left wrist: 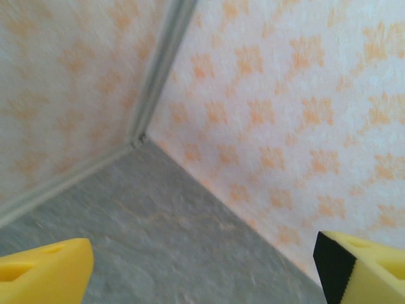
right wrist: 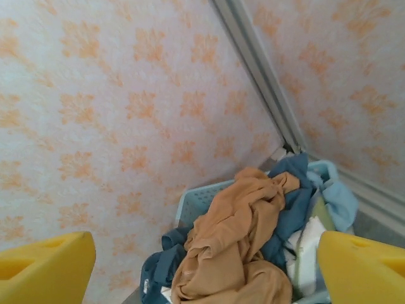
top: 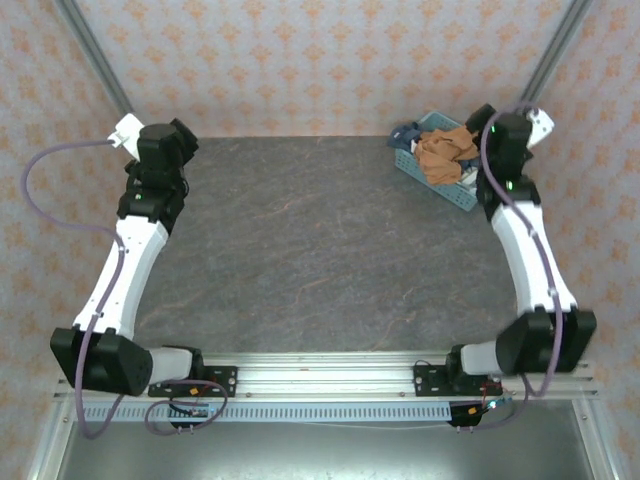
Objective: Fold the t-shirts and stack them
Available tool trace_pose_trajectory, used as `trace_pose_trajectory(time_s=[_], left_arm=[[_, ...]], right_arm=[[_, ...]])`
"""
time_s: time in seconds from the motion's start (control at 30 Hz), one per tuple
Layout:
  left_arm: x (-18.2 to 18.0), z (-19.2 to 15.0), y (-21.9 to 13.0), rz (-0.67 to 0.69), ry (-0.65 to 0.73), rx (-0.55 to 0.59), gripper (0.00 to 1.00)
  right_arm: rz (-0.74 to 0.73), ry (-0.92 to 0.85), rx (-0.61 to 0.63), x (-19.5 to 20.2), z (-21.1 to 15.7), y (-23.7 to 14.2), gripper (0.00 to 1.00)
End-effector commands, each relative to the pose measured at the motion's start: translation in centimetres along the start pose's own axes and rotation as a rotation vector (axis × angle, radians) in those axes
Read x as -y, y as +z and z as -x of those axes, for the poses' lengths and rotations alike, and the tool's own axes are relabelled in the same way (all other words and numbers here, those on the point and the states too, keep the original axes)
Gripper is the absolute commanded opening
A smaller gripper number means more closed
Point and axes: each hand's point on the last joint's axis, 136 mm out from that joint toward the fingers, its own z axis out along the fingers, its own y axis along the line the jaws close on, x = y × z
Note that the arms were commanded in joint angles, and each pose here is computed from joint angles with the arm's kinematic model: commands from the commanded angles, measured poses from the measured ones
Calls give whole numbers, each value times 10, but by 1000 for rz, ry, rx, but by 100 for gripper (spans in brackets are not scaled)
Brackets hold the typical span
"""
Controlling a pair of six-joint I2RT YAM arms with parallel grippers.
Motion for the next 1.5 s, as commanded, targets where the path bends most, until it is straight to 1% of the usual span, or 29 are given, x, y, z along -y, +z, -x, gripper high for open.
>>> trace_pose_trajectory(time_s=[0.0,0.03,0.1,0.13,0.23,0.3,0.4,0.47,0.53,0.57,0.6,0.67,0.7,0.77,0.83,0.9,0.97,1.07,1.13,1.27,1.33,1.4,1.47], left_arm=[[24,-106,-10,-83,104,-395,91],[43,-111,-17,-138,135,-416,92],[68,-127,-26,-210,174,-487,90],[78,-138,-31,-241,193,-527,87],[99,-163,-46,-312,239,-600,86],[105,-173,-56,-338,262,-623,85],[106,-182,-64,-339,275,-641,85],[106,-185,-68,-343,279,-649,85],[104,-187,-71,-342,285,-656,85],[102,-187,-72,-340,287,-658,84],[100,-187,-74,-335,293,-660,83],[97,-186,-76,-328,305,-662,82],[95,-184,-78,-324,310,-658,82],[90,-181,-79,-312,318,-652,80],[87,-180,-80,-302,328,-645,78],[81,-178,-78,-282,337,-634,77],[77,-179,-76,-261,343,-627,76],[72,-180,-71,-229,352,-613,74],[69,-179,-68,-202,360,-602,73],[64,-170,-62,-146,384,-566,73],[60,-163,-59,-108,395,-541,73],[55,-153,-58,-68,403,-510,73],[49,-142,-58,-28,405,-473,74]], right_arm=[[-187,-150,-326,32,-73,31,90],[-189,-161,-347,29,-75,41,90],[-189,-173,-400,26,-86,64,91],[-186,-181,-430,24,-93,75,92],[-212,-205,-501,25,-116,104,94],[-233,-207,-524,29,-128,121,94],[-248,-187,-549,33,-140,143,93],[-229,-177,-562,31,-147,157,91],[-219,-175,-584,30,-158,170,86],[-216,-174,-594,30,-162,175,81],[-208,-169,-609,29,-165,178,71],[-188,-161,-617,24,-165,180,43],[-161,-153,-605,16,-159,179,27],[-110,-131,-553,1,-138,173,0],[-64,-109,-464,-18,-102,157,0],[11,-99,-338,-46,-56,130,0],[91,-81,-245,-72,-15,100,0],[220,-64,-158,-113,34,49,0],[306,-71,-110,-139,58,12,0],[469,-81,-27,-185,90,-62,0],[545,-79,2,-203,98,-96,0],[615,-86,6,-222,95,-127,0],[659,-104,-33,-237,78,-147,0]])
